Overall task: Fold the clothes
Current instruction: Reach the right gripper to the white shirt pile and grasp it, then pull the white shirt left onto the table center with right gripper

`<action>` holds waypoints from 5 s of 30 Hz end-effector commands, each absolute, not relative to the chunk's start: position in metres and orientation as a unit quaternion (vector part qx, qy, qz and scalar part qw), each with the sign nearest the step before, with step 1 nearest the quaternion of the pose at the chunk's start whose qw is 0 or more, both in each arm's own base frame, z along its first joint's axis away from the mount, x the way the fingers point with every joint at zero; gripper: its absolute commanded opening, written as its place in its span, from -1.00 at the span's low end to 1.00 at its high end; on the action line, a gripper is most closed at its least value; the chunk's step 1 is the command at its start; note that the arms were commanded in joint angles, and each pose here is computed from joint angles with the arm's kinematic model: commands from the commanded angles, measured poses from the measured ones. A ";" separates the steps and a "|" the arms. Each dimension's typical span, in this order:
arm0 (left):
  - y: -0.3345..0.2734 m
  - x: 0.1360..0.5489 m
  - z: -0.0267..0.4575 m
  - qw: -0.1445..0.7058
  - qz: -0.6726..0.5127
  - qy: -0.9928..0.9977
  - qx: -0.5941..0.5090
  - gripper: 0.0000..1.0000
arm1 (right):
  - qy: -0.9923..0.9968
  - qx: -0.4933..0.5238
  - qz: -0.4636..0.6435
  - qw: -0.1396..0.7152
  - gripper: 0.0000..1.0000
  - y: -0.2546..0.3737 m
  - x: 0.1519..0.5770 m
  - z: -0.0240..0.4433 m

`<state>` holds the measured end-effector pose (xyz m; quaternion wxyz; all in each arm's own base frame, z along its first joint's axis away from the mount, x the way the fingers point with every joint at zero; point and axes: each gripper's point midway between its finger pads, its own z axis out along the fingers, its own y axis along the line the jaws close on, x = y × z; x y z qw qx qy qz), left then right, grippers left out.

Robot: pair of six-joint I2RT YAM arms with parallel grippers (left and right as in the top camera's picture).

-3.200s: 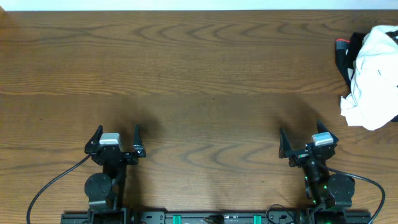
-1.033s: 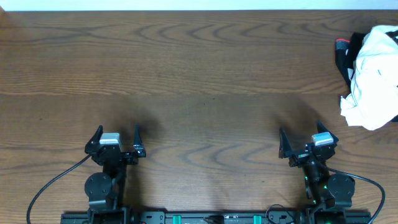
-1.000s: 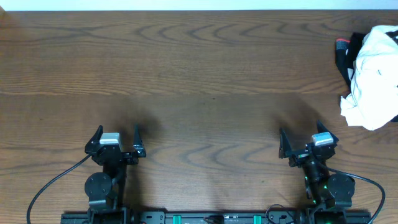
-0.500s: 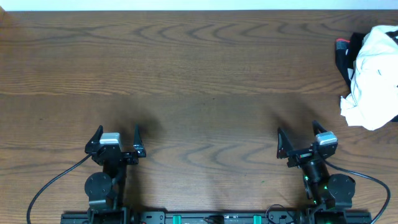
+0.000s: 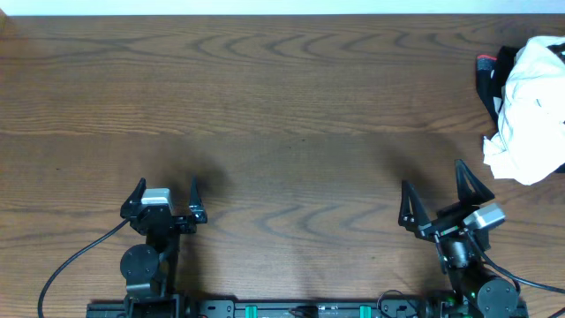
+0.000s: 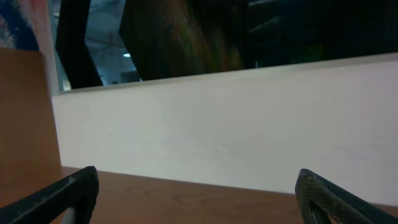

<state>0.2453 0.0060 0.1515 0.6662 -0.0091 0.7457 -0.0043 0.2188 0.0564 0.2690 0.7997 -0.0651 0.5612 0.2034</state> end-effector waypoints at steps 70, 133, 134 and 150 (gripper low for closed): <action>0.004 0.245 0.135 0.647 -0.010 0.762 -0.009 0.96 | 0.847 0.357 0.066 0.388 0.99 -0.318 0.405 0.133; 0.004 0.245 0.135 0.647 -0.010 0.762 -0.009 0.96 | 0.841 -0.098 0.428 0.316 -0.98 0.192 0.403 0.290; 0.004 0.245 0.135 0.647 -0.010 0.762 -0.009 0.96 | 0.842 -0.109 0.431 0.306 -0.97 0.204 0.399 0.285; 0.004 0.245 0.135 0.647 -0.010 0.762 -0.009 0.96 | 0.887 -0.196 0.372 0.188 -0.08 0.341 0.350 0.173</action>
